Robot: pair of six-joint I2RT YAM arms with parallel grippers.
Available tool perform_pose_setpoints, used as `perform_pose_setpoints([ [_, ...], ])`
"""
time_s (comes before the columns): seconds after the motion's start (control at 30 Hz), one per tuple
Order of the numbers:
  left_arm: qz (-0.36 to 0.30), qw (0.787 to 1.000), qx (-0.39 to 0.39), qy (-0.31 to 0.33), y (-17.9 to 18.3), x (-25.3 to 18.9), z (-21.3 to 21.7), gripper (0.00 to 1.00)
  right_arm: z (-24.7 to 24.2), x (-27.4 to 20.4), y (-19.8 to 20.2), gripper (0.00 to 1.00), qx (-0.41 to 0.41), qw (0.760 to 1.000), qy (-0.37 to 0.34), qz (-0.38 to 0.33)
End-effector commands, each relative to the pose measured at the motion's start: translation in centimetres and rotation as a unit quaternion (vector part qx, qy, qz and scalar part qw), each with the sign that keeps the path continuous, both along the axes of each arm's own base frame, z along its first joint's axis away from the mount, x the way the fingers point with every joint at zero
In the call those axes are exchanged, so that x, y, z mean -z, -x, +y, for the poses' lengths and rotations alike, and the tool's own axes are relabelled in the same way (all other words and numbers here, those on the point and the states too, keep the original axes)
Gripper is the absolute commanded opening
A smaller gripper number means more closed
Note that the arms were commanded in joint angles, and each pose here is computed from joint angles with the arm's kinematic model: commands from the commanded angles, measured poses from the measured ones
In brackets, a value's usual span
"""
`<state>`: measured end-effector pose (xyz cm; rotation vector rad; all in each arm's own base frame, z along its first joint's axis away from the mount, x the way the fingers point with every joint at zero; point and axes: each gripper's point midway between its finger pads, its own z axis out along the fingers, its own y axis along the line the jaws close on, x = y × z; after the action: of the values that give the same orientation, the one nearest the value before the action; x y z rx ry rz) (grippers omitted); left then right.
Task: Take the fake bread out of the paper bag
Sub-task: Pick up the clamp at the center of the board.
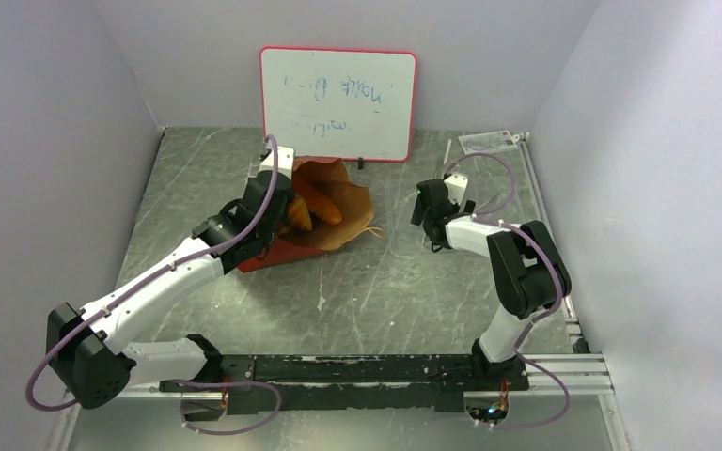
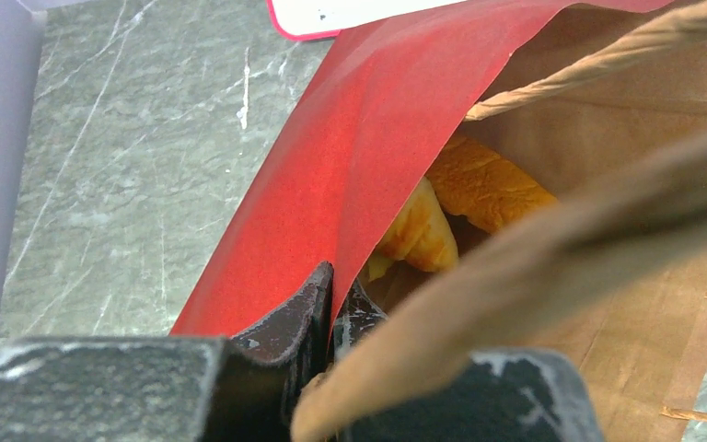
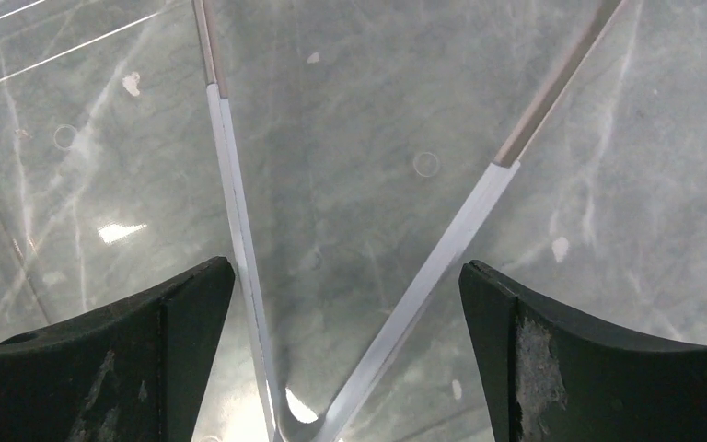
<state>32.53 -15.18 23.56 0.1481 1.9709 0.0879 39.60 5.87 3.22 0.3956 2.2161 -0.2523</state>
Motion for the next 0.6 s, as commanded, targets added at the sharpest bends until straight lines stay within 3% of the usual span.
perform_pose_setpoints([
  [0.0,0.023,1.0,0.001,0.004,0.5,1.6,-0.3,0.07,0.0,0.4,-0.6,0.96,0.0,1.0,-0.001,0.009],
  [0.2,0.031,0.999,0.0,0.011,0.6,2.2,-0.5,0.07,-0.1,1.4,-0.4,0.72,-0.001,1.0,-0.012,0.029],
  [0.3,0.035,0.999,-0.003,0.015,0.8,2.4,-0.4,0.07,-0.3,1.5,-0.1,0.74,0.004,0.999,-0.01,0.036],
  [0.47,0.036,0.999,-0.002,0.022,0.9,2.5,-0.5,0.07,-0.7,1.1,0.0,0.87,0.008,0.999,0.001,0.04],
  [0.57,0.038,0.999,0.001,0.022,0.8,2.7,-0.7,0.07,-0.7,1.6,-0.2,0.9,0.008,0.999,0.0,0.05],
])
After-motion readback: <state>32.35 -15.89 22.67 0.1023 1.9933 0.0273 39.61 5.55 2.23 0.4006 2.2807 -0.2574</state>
